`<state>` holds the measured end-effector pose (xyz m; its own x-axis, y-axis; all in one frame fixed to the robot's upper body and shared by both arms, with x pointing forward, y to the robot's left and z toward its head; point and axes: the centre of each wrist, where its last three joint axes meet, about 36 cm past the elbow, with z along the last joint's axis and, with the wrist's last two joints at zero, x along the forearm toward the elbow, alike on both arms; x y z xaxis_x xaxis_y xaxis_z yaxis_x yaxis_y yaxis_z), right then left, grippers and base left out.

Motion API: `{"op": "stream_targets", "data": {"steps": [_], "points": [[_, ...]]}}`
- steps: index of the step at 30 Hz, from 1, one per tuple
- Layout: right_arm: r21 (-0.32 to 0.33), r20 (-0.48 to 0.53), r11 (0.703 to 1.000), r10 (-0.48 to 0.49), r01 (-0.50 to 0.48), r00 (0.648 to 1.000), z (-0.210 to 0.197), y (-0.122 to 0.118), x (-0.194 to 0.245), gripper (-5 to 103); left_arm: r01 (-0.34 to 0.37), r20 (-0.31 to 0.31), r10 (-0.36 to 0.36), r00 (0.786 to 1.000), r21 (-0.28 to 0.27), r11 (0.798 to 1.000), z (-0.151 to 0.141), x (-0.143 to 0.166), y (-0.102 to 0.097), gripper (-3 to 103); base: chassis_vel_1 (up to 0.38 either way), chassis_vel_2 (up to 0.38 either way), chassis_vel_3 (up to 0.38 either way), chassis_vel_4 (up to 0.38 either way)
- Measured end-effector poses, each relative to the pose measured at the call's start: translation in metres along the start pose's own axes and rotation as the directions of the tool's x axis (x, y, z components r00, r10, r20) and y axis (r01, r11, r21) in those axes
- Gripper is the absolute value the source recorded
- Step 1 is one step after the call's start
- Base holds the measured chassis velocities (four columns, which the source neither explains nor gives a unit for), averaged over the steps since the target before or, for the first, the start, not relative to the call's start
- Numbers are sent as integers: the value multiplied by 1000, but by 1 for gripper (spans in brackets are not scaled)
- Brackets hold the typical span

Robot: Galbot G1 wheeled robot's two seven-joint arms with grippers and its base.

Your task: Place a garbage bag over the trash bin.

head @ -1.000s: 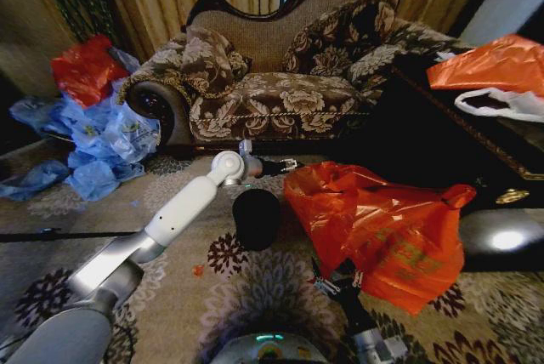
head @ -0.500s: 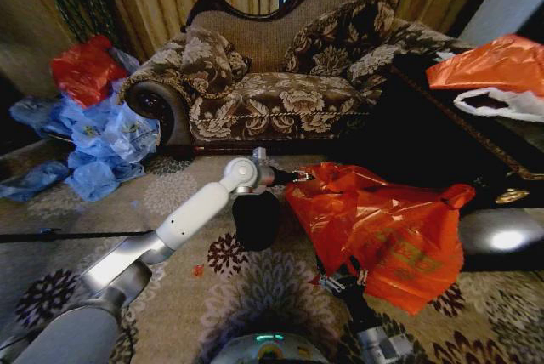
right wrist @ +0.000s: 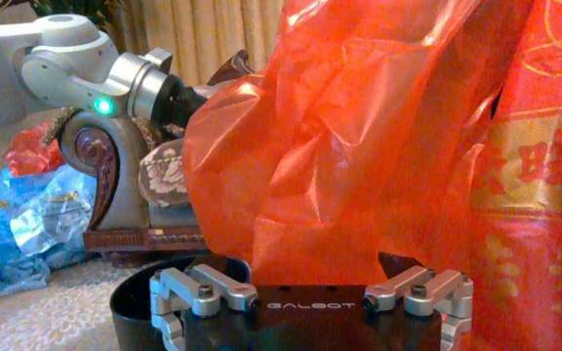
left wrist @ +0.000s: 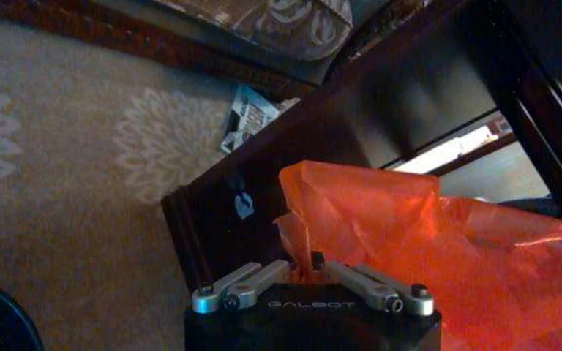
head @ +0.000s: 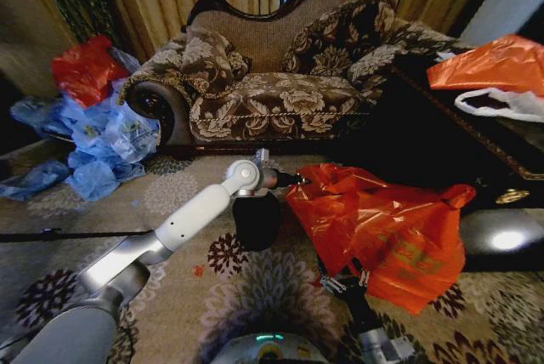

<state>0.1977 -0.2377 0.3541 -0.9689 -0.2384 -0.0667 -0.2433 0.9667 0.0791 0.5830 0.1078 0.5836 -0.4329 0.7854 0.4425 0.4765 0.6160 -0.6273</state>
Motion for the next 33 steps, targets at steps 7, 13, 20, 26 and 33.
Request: {"op": "stream_targets", "data": {"steps": [7, 13, 20, 26, 33], "points": [[1, 4, 1000, 0, 0, 1000, -1, 1, 0, 100, 16, 21, -16, 1000, -10, 1000, 3, 4, -1, 0, 0, 0, 0, 0], [4, 10, 1000, 1, -1, 1000, -4, 2, -1, 100, 34, 61, -34, 998, -7, 999, 16, 19, 2, 0, 0, 0, 0, 0], [9, 13, 1000, 0, 0, 1000, -7, 3, -2, 100, 81, 139, -77, 987, -19, 997, 23, 52, 9, 0, 0, 0, 0, 0], [17, 21, 1000, -1, 1, 1000, -14, 4, -5, 100, 146, 236, -141, 961, -3, 989, 44, 127, 26, 0, 0, 0, 0, 0], [20, 22, 1000, -14, 14, 1000, -20, 6, -7, 100, 182, 293, -176, 940, 5, 983, 58, 175, 32, 0, 0, 0, 0, 0]]}}
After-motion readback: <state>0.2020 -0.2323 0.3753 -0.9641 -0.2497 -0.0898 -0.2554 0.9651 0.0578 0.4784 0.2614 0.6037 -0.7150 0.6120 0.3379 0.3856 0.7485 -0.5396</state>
